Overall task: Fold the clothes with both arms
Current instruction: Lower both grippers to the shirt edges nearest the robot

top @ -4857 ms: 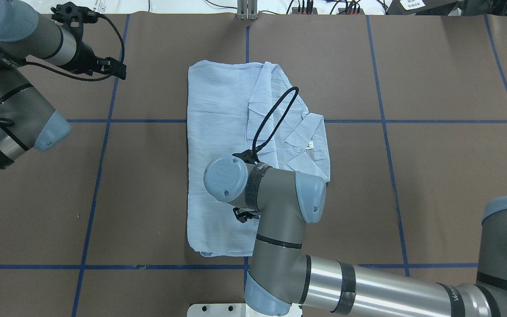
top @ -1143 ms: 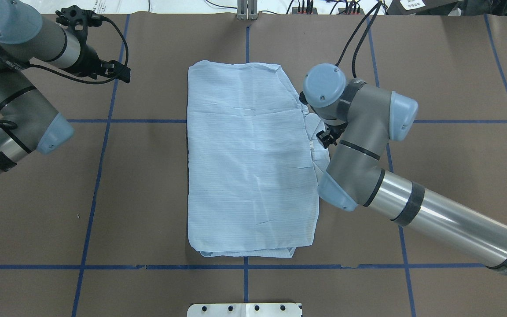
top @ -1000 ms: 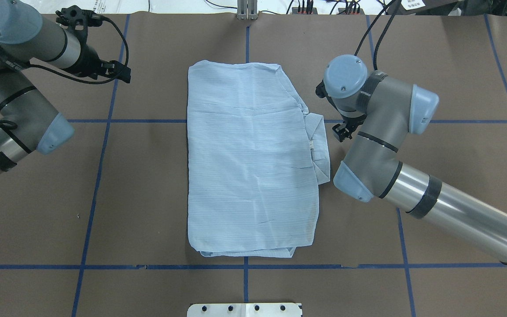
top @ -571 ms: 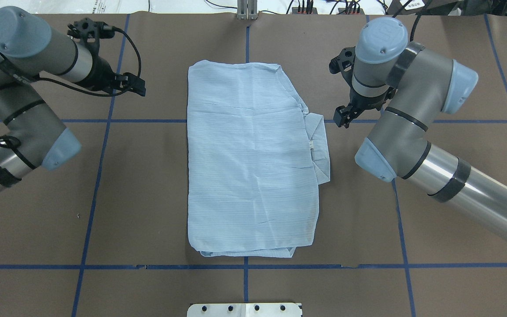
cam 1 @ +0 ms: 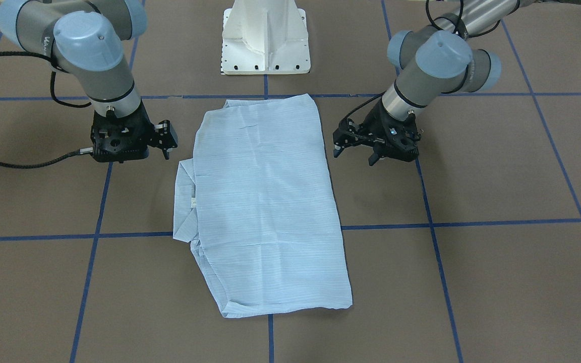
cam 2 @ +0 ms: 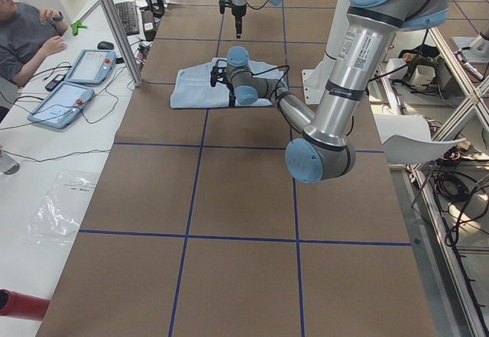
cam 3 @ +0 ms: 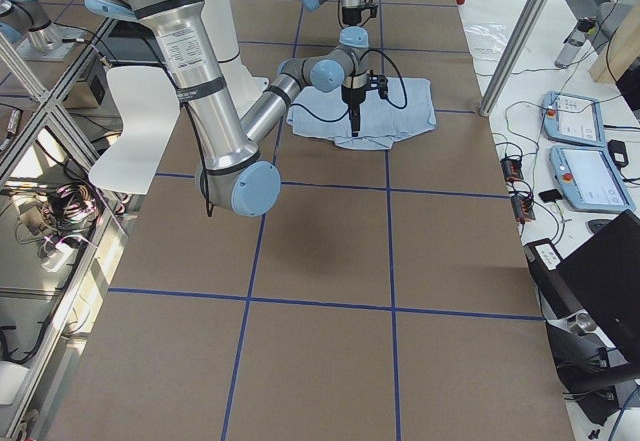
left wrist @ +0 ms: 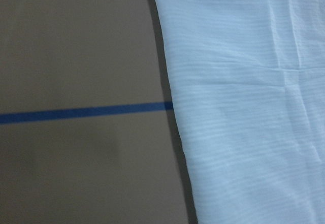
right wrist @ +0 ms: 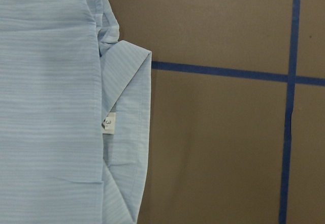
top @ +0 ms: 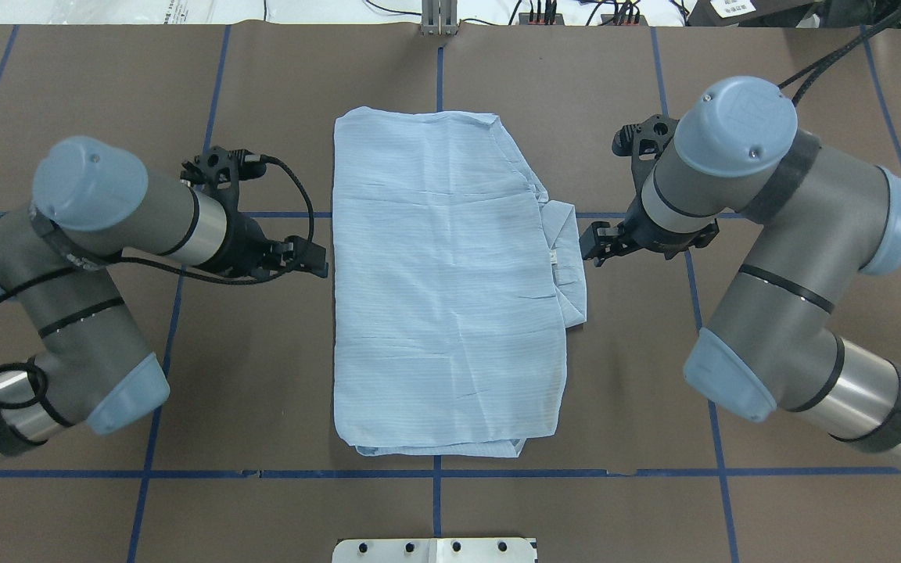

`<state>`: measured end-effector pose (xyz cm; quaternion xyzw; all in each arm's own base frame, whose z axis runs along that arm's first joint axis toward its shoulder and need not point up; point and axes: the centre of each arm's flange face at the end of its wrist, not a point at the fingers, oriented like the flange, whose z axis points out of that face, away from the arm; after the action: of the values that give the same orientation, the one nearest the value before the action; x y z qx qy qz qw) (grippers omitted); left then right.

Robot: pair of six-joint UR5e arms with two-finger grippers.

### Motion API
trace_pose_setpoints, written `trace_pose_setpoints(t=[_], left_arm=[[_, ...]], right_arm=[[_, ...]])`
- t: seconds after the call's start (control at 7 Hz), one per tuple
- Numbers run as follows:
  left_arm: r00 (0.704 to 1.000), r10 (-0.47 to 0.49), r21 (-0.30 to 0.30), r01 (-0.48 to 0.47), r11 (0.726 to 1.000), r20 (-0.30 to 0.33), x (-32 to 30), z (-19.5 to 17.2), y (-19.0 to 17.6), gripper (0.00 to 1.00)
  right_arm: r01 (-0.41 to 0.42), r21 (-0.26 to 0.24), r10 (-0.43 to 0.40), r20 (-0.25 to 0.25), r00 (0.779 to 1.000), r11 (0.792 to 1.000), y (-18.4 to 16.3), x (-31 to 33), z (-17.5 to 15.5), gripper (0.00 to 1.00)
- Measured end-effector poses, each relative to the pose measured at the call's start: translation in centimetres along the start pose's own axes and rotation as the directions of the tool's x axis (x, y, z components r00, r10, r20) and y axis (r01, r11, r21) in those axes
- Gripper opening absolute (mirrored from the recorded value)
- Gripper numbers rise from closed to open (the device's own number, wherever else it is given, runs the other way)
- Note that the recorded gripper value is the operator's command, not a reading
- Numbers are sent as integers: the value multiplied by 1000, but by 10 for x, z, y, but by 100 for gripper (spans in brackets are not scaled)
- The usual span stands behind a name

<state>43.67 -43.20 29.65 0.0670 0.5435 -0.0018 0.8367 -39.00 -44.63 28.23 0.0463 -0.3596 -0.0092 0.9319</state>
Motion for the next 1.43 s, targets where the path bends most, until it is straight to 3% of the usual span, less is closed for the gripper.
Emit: trace_pose_setpoints(t=[0.43,0.57,0.71,0.86,1.29,1.43], left_arm=[[997,-73,-41,74,996,28,23,39,87,100],[995,-90,-56,93,994,43,29,52,109,100],[993,-94,-66,98,993,65,32,62,125,94],[992,-97,-69,102,992,80,35,68,137,64],[989,-123,-74,128,989,77,48,73,150,7],[990,-124,-75,129,989,72,51,72,151,5]], right_arm=[[-79,31,74,146,986,996,57,15,32,100],[-92,34,85,168,982,995,65,21,38,100],[-103,34,95,173,980,994,71,22,42,100],[-107,36,100,170,980,994,74,21,45,100],[-109,35,101,167,981,993,78,19,48,100],[-108,34,101,166,981,994,79,19,49,100]])
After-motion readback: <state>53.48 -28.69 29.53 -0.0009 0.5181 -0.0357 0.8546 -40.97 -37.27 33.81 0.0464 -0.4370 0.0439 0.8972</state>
